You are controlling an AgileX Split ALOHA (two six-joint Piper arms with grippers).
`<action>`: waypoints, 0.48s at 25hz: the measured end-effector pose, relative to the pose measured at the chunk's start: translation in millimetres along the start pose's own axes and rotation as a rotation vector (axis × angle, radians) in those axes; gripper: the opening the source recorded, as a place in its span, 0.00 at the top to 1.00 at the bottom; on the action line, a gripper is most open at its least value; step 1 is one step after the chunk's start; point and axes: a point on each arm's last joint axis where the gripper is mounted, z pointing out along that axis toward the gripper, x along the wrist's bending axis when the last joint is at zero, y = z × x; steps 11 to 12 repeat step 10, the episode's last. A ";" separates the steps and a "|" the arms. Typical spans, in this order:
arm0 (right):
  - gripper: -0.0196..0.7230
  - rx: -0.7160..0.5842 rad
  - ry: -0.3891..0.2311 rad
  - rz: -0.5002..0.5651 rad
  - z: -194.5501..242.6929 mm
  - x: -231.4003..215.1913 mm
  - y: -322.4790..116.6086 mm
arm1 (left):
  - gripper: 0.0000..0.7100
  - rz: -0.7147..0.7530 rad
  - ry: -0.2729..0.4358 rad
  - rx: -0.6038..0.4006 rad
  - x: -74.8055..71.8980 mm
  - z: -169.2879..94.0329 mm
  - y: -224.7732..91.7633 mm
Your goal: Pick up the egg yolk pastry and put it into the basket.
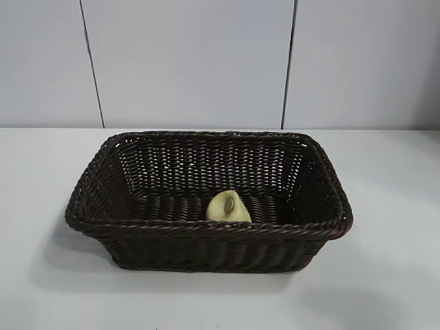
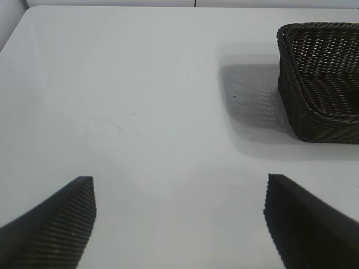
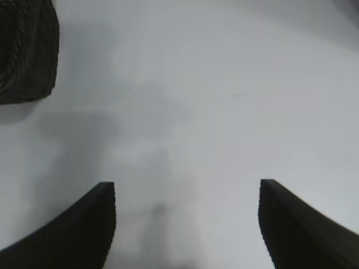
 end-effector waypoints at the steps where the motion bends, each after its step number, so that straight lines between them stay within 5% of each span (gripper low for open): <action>1: 0.28 -0.012 0.000 0.001 -1.6 -0.1 -1.1 | 0.16 0.000 0.000 0.000 0.0 0.0 0.0; 12: 0.28 -0.012 0.000 0.001 -2.0 -0.2 -1.7 | 0.16 0.000 0.000 0.002 0.0 0.0 -0.2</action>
